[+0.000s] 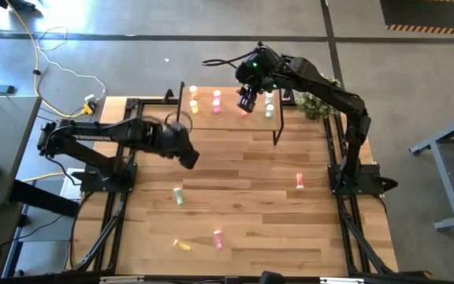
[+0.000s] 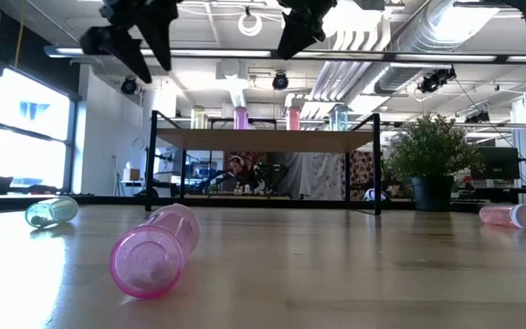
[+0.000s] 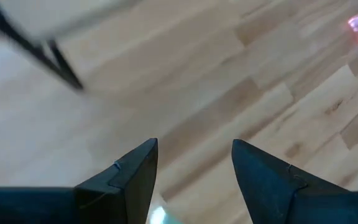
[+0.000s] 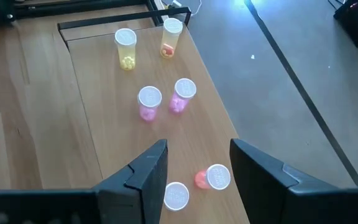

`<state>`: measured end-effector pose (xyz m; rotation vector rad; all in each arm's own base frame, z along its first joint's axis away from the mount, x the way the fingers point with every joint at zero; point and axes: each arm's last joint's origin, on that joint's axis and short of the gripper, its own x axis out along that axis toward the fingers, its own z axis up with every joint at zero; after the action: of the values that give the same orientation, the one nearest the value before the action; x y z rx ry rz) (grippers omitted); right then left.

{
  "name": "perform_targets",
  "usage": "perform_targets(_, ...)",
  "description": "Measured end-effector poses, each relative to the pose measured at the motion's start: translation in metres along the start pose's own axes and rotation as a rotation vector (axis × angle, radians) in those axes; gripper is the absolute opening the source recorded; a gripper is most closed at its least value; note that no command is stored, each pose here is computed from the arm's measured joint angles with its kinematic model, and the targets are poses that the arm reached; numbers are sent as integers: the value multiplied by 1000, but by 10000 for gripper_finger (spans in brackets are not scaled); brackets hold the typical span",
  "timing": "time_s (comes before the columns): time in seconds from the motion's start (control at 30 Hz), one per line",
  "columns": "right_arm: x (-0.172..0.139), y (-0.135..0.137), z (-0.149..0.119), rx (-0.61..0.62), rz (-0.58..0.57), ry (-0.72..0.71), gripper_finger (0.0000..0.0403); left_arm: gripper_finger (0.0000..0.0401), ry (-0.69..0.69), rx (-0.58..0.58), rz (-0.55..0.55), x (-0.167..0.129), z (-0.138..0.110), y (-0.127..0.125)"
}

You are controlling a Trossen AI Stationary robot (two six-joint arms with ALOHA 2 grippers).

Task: Pick and place medicine bottles onto shelf by color
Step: Put the blue pill bottle on the shelf aligned with other blue pill bottles

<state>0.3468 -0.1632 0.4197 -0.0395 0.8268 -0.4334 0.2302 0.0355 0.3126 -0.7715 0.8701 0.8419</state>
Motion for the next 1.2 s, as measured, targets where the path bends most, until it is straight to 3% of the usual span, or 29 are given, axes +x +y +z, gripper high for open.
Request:
perform_targets(0.3, 0, 0, -1, -26, 4, 12, 165, 195, 37, -179, 47, -11, -49, -19)
perform_targets(0.6, 0, 0, -2, -48, 5, 18, 165, 196, 94, -266, 70, -9, -85, -36)
perform_targets(0.83, 0, 0, -2, -66, 6, 21, 165, 207, 154, -378, 173, 10, -108, -51)
perform_targets(1.2, 0, 0, -2, -94, 7, 22, 165, 203, 123, -517, 384, 50, -133, -63)
